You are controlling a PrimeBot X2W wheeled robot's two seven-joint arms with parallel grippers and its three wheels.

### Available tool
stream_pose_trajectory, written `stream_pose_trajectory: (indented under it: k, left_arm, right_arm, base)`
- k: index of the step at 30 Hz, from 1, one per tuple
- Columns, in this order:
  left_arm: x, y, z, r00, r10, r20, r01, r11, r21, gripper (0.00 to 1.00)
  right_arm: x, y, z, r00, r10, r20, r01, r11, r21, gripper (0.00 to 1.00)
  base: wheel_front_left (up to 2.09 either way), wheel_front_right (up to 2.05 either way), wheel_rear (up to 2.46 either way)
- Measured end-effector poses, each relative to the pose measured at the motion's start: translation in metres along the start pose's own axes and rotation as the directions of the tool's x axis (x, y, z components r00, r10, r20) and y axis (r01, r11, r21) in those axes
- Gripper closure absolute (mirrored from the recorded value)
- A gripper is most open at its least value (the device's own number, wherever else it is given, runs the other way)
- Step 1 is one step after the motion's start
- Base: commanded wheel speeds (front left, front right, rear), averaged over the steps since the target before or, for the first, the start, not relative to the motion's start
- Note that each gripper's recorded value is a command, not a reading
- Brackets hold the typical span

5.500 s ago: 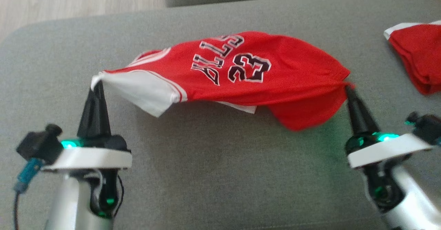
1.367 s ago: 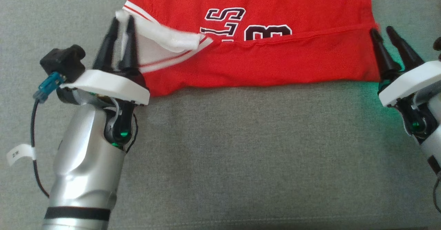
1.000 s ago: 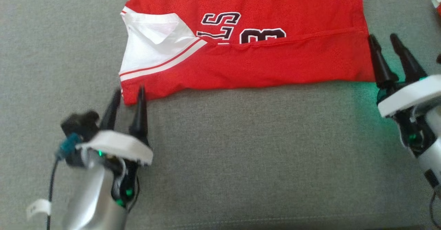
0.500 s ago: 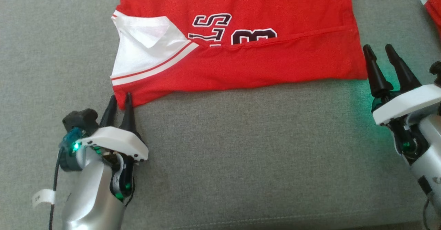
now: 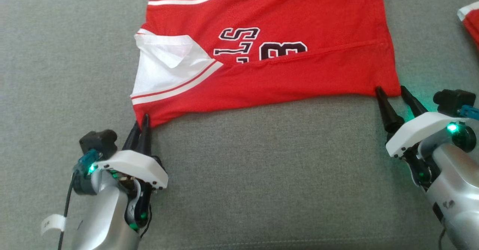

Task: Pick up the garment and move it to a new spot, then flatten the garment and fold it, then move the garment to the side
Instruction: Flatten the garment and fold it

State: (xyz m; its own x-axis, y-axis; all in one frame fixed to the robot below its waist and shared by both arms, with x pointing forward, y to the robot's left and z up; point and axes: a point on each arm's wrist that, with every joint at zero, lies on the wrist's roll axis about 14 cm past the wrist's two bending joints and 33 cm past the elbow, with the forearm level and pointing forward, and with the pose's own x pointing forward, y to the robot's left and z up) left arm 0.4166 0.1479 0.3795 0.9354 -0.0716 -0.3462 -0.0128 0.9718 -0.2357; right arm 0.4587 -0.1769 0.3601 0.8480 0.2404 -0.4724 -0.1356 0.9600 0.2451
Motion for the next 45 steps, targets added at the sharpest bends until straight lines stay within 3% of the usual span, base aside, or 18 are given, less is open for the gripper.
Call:
stream_pose_trajectory:
  k: [1, 2, 3, 13, 30, 45]
  left_arm:
    - [-0.001, 0.0, 0.001, 1.0, -0.003, 0.004, 0.003, 1.0, 0.004, 1.0]
    - [-0.001, 0.0, 0.001, 1.0, -0.003, 0.004, 0.003, 1.0, 0.004, 1.0]
    - [-0.002, 0.0, 0.003, 1.0, -0.003, 0.009, 0.003, 1.0, 0.005, 1.0]
    - [-0.029, -0.006, 0.005, 0.999, -0.048, 0.018, 0.048, 0.998, 0.04, 1.0]
    - [-0.108, -0.018, -0.031, 0.992, -0.116, -0.057, 0.119, 0.991, 0.068, 1.0]
    - [-0.116, -0.011, -0.042, 0.991, -0.094, -0.094, 0.104, 0.989, 0.102, 1.0]
  right_arm:
    - [0.0, -0.001, 0.0, 1.0, -0.006, -0.002, 0.006, 1.0, -0.007, 0.17]
    - [0.0, -0.001, 0.0, 1.0, -0.006, -0.002, 0.006, 1.0, -0.007, 0.77]
    - [0.0, -0.002, 0.001, 1.0, -0.012, -0.003, 0.012, 1.0, -0.01, 1.0]
    - [-0.023, 0.001, 0.007, 0.999, -0.012, 0.032, 0.012, 1.0, -0.004, 1.0]
    - [-0.1, -0.027, -0.042, 0.998, -0.053, -0.027, 0.054, 0.998, 0.042, 1.0]
    - [-0.125, -0.029, -0.069, 0.992, -0.074, -0.098, 0.081, 0.994, 0.071, 1.0]
  base:
    - [0.0, 0.0, 0.0]
    - [0.0, 0.0, 0.0]
    - [0.0, 0.0, 0.0]
    - [0.0, 0.0, 0.0]
    - [0.0, 0.0, 0.0]
    - [0.0, 0.0, 0.0]
